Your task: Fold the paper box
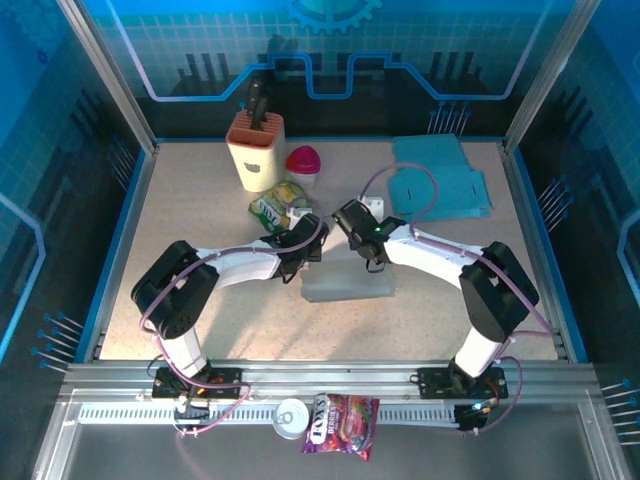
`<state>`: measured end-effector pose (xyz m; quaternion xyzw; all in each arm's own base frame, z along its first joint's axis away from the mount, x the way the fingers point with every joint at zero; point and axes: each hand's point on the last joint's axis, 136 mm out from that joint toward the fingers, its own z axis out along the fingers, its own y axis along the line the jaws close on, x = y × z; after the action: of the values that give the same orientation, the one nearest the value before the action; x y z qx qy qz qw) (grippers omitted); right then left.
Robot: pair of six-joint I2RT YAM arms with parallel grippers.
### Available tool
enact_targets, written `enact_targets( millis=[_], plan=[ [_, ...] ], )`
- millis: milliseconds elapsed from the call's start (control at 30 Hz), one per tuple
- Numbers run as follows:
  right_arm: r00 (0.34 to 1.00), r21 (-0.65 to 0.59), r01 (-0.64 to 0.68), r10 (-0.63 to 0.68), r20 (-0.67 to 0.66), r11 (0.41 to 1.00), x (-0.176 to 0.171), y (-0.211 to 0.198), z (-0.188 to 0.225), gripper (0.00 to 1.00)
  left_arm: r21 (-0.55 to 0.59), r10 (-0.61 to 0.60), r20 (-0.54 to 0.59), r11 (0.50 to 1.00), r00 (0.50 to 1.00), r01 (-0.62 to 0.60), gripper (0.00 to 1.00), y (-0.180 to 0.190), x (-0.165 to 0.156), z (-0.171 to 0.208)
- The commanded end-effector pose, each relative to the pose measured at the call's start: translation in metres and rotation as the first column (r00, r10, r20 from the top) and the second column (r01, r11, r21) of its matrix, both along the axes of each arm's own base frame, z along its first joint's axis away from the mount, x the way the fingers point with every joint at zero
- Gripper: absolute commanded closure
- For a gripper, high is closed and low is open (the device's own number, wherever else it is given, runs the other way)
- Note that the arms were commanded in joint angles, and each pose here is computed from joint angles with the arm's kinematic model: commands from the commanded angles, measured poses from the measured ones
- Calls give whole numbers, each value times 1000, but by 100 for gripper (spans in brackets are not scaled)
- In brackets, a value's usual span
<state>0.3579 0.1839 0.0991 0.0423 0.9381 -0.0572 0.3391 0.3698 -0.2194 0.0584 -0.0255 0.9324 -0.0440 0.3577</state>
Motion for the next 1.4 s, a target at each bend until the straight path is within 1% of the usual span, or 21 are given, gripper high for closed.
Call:
enact_targets(
  millis=[0, 133, 233, 333, 467, 533, 700, 833, 867, 900, 1000, 1100, 1167, 1267, 1367],
  plan=[
    [1000, 29, 1, -2, 18, 1000, -1, -18, 7, 46, 78, -17, -56, 997, 998, 22, 100, 5, -7, -14],
    [998, 79, -69, 68, 12, 994, 2, -14, 4, 45, 78, -26, -55, 996, 998, 30, 100, 3, -6, -13],
    [997, 73, -80, 81, -3, 994, 8, -14, -6, 50, 83, -27, -56, 996, 998, 32, 100, 4, -5, -12],
    [996, 79, -83, 85, -19, 993, 16, -13, -16, 52, 84, -29, -55, 996, 998, 34, 100, 3, -4, -11],
    [997, 69, -75, 76, -26, 995, 24, -16, -22, 63, 86, -33, -56, 996, 998, 38, 100, 3, -4, -10],
    [997, 57, -70, 72, -29, 996, 27, -18, -24, 65, 84, -36, -56, 996, 998, 41, 100, 2, -4, -10],
    [998, 34, -64, 64, -26, 997, 31, -21, -26, 79, 82, -42, -57, 995, 997, 47, 100, 0, -3, -9],
    [999, -7, -25, 24, -38, 1000, 31, -28, -31, 97, 85, -44, -59, 995, 997, 49, 100, -1, -2, -8],
    [999, -21, -13, 12, -40, 1000, 31, -30, -32, 100, 86, -45, -61, 995, 997, 50, 100, -1, -2, -9],
    [999, -32, -6, 4, -42, 999, 30, -30, -32, 100, 86, -44, -61, 995, 997, 49, 100, -1, -2, -9],
    [998, -117, 47, -52, -45, 992, 21, -35, -30, 100, 82, -39, -59, 996, 997, 44, 100, -1, -1, -8],
    [987, -212, 147, -159, -37, 966, 7, -45, -26, 100, 74, -37, -58, 996, 998, 42, 100, -2, 0, -8],
    [980, -222, 188, -199, -26, 957, 0, -47, -28, 100, 66, -39, -57, 997, 998, 43, 100, -3, -1, -9],
    [976, -220, 203, -216, -34, 954, -4, -43, -34, 100, 44, -46, -48, 998, 998, 48, 100, -4, -3, -8],
    [965, -284, 239, -258, -34, 929, -7, -45, -32, 100, 20, -51, -39, 998, 998, 52, 100, -4, -4, -7]
  ],
)
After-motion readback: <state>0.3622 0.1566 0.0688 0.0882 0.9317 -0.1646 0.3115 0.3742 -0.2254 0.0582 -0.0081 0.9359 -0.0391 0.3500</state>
